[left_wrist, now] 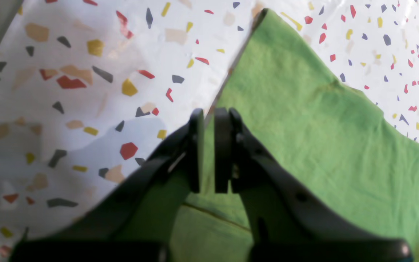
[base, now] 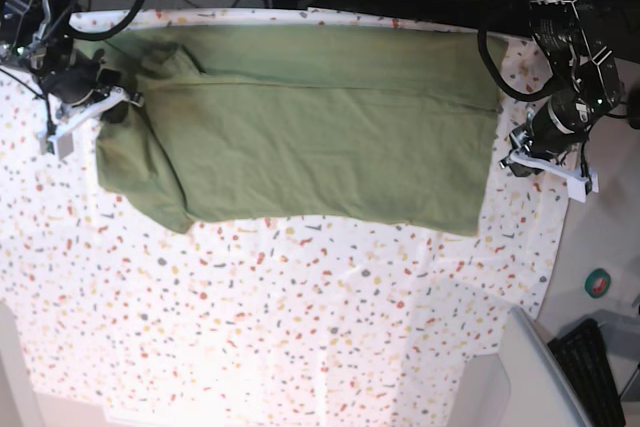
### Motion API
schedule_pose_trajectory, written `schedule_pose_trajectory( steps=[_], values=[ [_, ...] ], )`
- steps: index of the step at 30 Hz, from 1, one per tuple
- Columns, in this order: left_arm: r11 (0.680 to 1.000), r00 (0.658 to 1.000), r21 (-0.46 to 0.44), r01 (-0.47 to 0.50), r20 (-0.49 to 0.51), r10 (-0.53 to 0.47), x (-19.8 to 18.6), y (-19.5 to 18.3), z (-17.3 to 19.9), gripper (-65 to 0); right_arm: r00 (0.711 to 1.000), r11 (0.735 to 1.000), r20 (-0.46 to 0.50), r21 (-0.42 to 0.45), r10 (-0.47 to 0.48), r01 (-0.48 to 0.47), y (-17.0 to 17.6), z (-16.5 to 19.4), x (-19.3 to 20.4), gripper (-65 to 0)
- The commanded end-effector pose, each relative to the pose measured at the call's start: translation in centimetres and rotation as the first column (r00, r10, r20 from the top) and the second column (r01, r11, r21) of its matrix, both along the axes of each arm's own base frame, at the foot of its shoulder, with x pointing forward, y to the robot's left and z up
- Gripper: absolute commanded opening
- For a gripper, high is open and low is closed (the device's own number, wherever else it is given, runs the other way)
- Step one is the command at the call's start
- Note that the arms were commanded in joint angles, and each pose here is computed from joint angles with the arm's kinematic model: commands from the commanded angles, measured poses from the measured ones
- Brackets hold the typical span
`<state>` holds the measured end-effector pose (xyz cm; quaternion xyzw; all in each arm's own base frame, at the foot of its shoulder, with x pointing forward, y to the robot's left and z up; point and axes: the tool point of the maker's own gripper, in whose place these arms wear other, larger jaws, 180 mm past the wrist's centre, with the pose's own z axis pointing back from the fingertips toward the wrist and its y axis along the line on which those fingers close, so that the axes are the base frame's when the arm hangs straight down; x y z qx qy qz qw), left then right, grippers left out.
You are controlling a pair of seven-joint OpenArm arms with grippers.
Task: Layout the t-shirt on the table in an organized manner, then fold the t-shirt properly
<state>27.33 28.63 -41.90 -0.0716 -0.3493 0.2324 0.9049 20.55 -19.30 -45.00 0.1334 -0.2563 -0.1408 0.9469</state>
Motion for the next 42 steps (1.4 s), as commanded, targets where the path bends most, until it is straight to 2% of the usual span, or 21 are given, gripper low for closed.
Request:
schedule_pose_trajectory(
  steps=[1,4,5,9,11,15,19,23,28,30,33,38,42],
  values=[
    [1.0,0.999,0.023,0.003,0.042,-0.004,0.9,0.7,1.2,-59.1,1.0,1.0,0.017,-0.001,0.0,0.0,-0.2,0.7,0.4,-63.9],
    [1.0,0.999,0.024,0.004,0.041,-0.005,0.8,0.7,1.2,-59.1,1.0,1.0,0.022,-0.004,0.01,-0.01,-0.1,1.3,0.6,-46.2],
    [1.0,0.999,0.024,0.004,0.041,-0.005,0.8,0.7,1.2,-59.1,0.999,1.0,0.03,-0.009,0.012,-0.012,-0.1,1.6,0.7,-43.7],
    [1.0,0.999,0.024,0.004,0.041,-0.005,0.8,0.7,1.2,-59.1,0.996,0.999,0.084,-0.042,0.023,-0.019,-0.5,3.3,1.8,-42.9],
    [1.0,0.999,0.024,0.002,0.041,-0.003,0.8,0.8,1.2,-59.1,0.989,0.998,0.146,-0.063,0.019,-0.01,-1.0,4.5,3.2,-42.9],
    [1.0,0.999,0.024,0.002,0.044,-0.003,0.9,0.8,1.3,-59.1,0.976,0.994,0.215,-0.113,0.02,0.004,-3.3,6.3,6.3,-42.9],
    [1.0,0.999,0.024,0.001,0.043,-0.002,0.9,0.8,1.3,-59.1,0.982,0.989,0.178,-0.121,-0.063,0.085,-6.4,5.5,8.3,-41.9],
    [1.0,0.999,0.025,-0.004,0.042,0.003,0.8,1.0,1.3,-58.6,0.984,0.99,0.164,-0.113,-0.069,0.089,-6.7,5.0,8.6,-32.9],
    [1.0,0.999,0.025,-0.004,0.048,0.003,1.0,1.0,1.5,-46.9,0.983,0.989,0.169,-0.111,-0.078,0.097,-6.8,5.1,8.9,-32.9],
    [1.0,0.999,0.025,-0.004,0.048,0.003,1.0,1.0,1.5,-44.6,0.983,0.989,0.167,-0.109,-0.081,0.1,-6.8,5.1,8.8,-33.0],
    [1.0,0.999,0.025,-0.004,0.05,0.003,1.1,1.0,1.5,-44.1,0.984,0.99,0.157,-0.106,-0.08,0.098,-6.7,4.8,8.7,-32.6],
    [1.0,0.999,0.025,-0.001,0.051,0.0,1.2,0.9,1.5,-44.1,0.991,0.992,0.09,-0.071,-0.095,0.102,-6.5,2.3,8.0,-32.1],
    [1.0,0.999,0.022,-0.005,0.043,0.004,0.9,1.0,1.3,-44.1,0.992,0.992,0.08,-0.069,-0.096,0.101,-6.5,2.0,7.8,-32.1]
  ],
)
